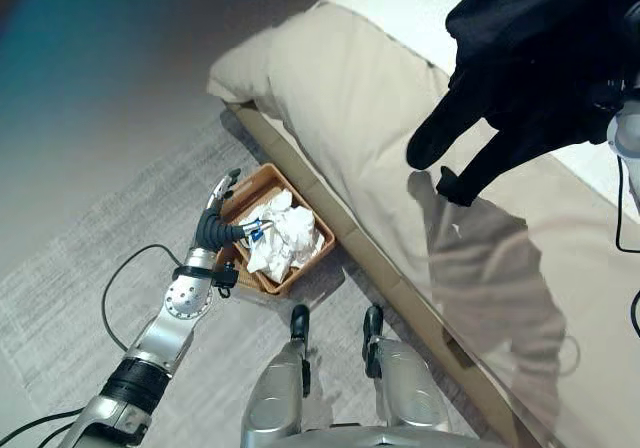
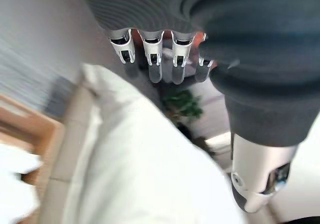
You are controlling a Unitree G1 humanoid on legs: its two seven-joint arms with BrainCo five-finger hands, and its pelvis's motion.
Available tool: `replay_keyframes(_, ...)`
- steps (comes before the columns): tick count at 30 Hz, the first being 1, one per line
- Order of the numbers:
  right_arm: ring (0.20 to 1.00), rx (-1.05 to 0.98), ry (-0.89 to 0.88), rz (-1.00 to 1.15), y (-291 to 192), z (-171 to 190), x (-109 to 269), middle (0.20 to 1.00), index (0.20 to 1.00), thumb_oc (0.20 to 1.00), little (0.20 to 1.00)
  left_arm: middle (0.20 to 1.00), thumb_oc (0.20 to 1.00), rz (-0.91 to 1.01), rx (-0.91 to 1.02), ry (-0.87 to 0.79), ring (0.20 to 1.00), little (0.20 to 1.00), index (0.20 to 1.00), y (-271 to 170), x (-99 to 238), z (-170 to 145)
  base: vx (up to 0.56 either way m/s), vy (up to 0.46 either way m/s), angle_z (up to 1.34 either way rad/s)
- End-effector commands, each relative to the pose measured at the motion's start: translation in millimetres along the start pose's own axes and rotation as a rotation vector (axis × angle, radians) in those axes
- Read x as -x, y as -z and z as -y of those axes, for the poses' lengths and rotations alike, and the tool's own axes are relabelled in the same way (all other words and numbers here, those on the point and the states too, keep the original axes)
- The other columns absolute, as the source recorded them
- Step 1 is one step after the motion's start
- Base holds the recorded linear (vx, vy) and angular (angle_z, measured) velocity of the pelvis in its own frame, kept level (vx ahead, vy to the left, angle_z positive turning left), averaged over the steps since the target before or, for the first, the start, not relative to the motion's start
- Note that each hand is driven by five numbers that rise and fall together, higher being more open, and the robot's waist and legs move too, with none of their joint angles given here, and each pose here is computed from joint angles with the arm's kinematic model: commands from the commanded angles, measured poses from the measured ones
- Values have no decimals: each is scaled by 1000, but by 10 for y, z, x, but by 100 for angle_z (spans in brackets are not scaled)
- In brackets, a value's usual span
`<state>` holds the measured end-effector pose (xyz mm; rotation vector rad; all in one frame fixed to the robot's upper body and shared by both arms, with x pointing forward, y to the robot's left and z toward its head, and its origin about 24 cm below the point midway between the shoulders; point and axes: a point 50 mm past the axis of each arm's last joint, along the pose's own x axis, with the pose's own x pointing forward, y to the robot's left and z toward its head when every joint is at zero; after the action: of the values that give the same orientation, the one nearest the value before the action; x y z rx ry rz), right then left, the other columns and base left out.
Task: Pick up clothes into the bucket
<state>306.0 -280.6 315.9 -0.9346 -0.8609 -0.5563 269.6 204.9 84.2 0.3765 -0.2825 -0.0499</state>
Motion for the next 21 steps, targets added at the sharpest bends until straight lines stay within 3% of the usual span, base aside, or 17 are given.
replay_keyframes(1, 200, -97, -35, 56, -125, -52, 39, 200, 200, 200, 200, 1000, 1000, 49, 49, 61, 1000, 1000, 1000, -102, 99, -78, 87, 14, -6)
replay_keyframes(8, 200, -206, -327, -13, -51, -328, 404, 200, 200, 200, 200, 1000, 1000, 257, -63, 256, 1000, 1000, 1000, -661, -83, -153, 67, 14, -4)
replay_keyframes(14, 200, -274, -520, 67, -284, -483, 472, 200, 200, 200, 200, 1000, 1000, 392, -43, 451, 1000, 1000, 1000, -1040, -315, 115, 59, 10, -2)
replay_keyframes(21, 200, -367, -621, 165, -584, -625, 501, 200, 200, 200, 200, 1000, 1000, 454, -20, 505, 1000, 1000, 1000, -1206, -488, 385, 0, 0, 0)
